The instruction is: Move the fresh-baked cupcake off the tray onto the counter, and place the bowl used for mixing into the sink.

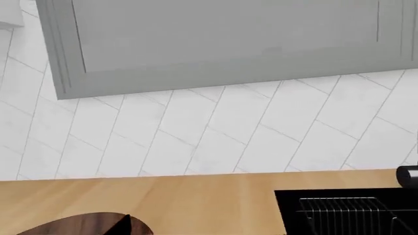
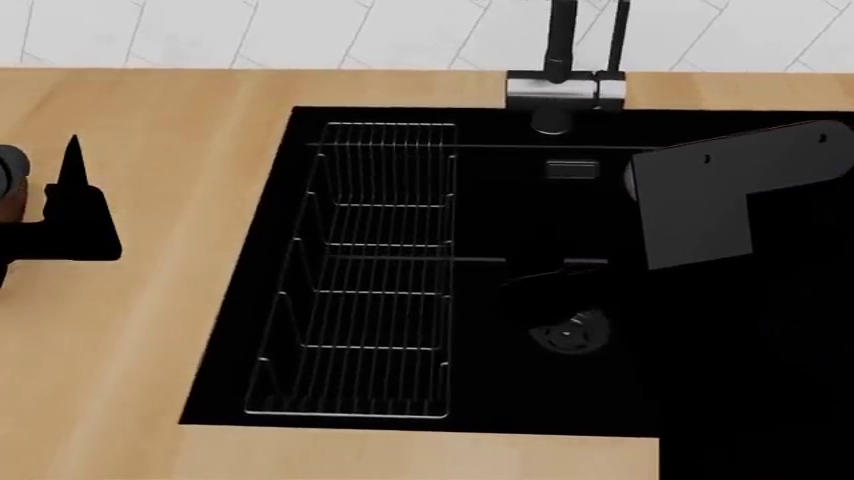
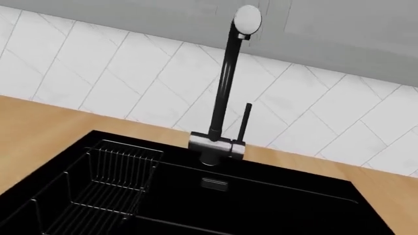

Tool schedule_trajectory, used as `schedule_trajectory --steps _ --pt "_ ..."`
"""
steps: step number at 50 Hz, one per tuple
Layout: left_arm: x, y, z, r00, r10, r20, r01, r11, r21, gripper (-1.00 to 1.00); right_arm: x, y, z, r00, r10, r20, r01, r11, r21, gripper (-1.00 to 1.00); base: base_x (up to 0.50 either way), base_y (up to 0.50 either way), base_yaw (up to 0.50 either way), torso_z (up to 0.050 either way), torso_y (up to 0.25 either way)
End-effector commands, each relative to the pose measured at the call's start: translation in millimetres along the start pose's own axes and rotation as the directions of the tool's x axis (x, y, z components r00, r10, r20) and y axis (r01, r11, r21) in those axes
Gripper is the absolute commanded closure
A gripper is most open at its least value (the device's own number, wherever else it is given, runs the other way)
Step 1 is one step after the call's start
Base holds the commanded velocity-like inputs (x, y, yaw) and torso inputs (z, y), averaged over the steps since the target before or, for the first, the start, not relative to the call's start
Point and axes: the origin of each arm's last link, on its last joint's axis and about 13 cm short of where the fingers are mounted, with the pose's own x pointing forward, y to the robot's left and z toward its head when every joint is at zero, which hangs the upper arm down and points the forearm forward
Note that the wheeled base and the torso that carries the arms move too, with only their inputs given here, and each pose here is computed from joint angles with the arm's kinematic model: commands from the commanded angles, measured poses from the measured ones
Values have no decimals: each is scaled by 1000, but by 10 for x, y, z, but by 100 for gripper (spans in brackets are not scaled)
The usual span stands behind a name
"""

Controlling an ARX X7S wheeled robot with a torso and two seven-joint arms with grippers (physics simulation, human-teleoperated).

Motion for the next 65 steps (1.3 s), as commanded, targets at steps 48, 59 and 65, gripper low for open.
schedule_trajectory --steps 48,59,65 --pt "-4 -3 -40 1000 -3 -7 3 1000 6 -100 70 17 -64 1000 10 -19 -10 1000 12 -100 -1 500 0 0 0" --pt "-12 -4 -43 1000 -5 -4 5 1000 4 -100 74 22 -75 1000 12 -24 -11 1000 13 -100 -1 500 0 0 0" --pt "-10 -1 -39 1000 -5 -7 5 1000 0 -100 82 35 -79 999 18 -28 -18 1000 14 -100 -1 500 0 0 0"
